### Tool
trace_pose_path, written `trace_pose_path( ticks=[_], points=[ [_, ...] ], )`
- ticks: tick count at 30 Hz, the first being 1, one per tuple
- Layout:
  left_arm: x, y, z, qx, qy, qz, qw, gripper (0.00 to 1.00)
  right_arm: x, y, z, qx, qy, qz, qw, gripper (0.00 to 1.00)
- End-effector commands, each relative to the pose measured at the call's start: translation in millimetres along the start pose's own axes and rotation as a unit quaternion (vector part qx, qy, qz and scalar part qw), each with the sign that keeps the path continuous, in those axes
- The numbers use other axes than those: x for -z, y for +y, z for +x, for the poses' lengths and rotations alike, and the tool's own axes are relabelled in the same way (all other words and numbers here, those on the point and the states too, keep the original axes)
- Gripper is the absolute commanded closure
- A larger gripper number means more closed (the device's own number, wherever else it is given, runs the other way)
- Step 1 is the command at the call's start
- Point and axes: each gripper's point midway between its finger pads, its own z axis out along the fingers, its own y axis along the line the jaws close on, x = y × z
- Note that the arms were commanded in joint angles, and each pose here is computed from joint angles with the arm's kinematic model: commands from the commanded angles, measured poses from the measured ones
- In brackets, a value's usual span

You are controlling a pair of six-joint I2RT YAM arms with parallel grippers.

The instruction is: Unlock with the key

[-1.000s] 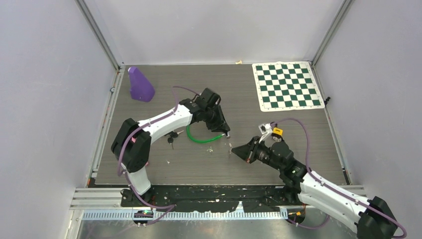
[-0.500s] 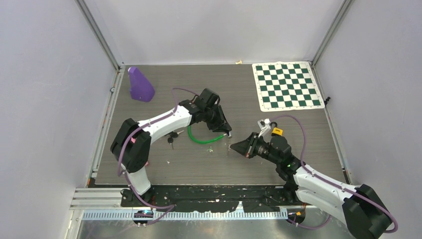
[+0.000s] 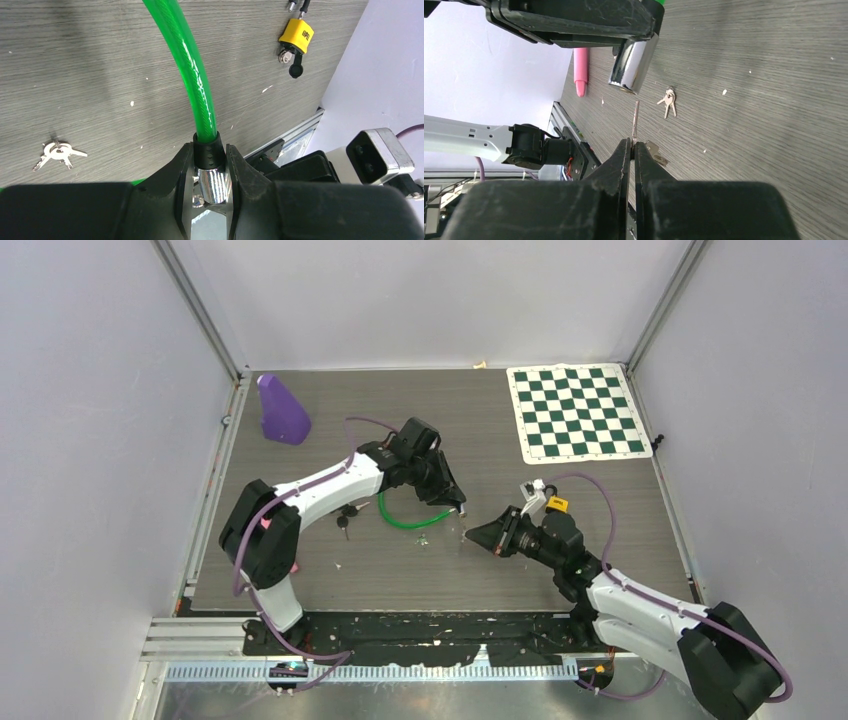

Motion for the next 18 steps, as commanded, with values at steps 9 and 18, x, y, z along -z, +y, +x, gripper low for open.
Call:
trace_pose_path(
  ticks=[9,18],
  points=[
    [19,-31,-4,-0.012,-0.014,0.056,0.998,1.00,3,8,-18,-0.003,-0.048,-0.021,0.999,0.95],
    [19,-31,-4,-0.013,-0.013,0.058,0.998,1.00,5,17,-22,0.003,-0.054,-0.042,0.998,0.94]
  ],
)
